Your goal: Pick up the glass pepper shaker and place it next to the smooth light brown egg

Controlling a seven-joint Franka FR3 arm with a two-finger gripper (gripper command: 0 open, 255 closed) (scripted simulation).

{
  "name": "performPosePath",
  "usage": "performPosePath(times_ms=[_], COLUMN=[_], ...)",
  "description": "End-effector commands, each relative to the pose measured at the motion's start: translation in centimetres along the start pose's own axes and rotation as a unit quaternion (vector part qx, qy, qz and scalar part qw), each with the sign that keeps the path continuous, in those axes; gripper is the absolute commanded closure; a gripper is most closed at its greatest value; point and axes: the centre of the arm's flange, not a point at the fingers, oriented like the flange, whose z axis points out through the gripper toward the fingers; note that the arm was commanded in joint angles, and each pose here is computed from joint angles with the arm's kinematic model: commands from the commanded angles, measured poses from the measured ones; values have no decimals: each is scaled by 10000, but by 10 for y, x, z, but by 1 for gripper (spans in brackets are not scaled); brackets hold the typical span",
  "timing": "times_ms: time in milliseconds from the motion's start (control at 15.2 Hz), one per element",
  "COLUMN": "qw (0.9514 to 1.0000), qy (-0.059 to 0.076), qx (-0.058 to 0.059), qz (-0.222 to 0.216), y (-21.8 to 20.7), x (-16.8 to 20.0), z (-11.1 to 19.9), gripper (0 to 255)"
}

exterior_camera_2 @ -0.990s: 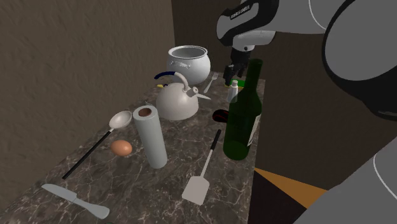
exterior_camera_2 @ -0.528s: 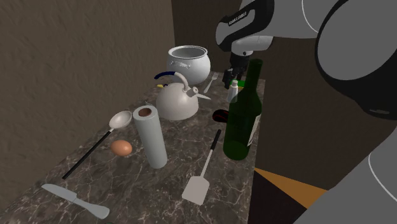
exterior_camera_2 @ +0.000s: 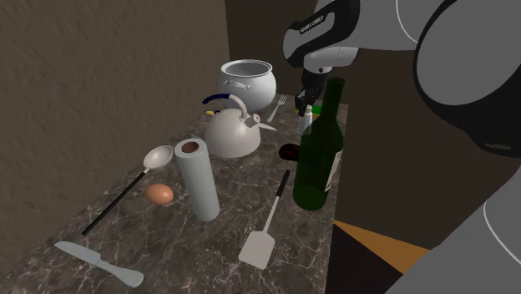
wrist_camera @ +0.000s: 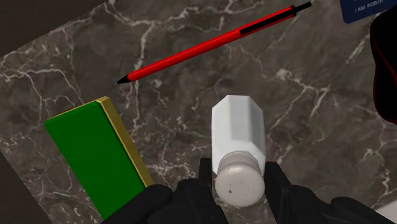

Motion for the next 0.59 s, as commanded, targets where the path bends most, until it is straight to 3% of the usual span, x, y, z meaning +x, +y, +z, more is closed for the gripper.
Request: performPosePath(times_ms=[0, 264, 528], qw=[10000, 10000, 10000], qy=[-2, -2, -2], qx=[0, 0, 0], qz=[1, 1, 1], y=[0, 0, 2], x=[0, 0, 3], z=[0, 0, -21], gripper=[255, 255, 255])
